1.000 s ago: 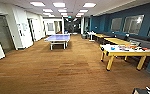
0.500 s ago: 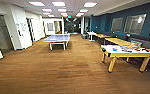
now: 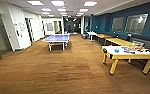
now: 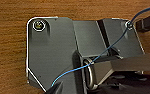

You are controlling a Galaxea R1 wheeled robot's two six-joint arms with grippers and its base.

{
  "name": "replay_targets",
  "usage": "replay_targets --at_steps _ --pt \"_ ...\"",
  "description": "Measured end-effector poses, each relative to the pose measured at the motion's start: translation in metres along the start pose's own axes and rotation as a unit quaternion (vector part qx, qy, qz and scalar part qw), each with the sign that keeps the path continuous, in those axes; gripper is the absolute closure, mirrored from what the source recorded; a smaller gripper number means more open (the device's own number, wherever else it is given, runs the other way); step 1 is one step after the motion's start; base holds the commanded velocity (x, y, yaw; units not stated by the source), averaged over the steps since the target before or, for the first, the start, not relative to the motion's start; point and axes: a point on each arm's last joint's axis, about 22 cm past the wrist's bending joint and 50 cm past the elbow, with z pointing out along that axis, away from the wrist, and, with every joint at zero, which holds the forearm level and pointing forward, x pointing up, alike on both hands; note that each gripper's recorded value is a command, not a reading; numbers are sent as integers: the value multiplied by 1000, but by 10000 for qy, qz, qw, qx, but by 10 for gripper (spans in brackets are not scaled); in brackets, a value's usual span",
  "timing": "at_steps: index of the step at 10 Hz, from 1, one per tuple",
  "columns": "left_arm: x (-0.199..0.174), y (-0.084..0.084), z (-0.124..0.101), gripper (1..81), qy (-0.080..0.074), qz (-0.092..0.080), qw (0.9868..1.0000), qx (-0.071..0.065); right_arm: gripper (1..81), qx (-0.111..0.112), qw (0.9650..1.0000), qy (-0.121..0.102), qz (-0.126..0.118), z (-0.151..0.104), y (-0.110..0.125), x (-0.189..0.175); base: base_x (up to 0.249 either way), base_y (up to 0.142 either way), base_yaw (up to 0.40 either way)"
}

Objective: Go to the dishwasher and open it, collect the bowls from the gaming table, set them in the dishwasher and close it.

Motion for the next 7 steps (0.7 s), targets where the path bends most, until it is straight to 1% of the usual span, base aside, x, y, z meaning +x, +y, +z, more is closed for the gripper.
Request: replay_targets --at_steps 2,5,7 --pt "-2 0 0 10 -16 -4 10000 2 10 -2 10000 2 0 0 0 1 247 0 0" --pt "0 2 1 10 1 -2 10000 -13 10 -26 10000 -16 4 0 2 -2 247 0 0" --pt "0 1 0 10 2 -1 10000 -4 10 7 10000 15 -4 1 -3 1 247 0 0"
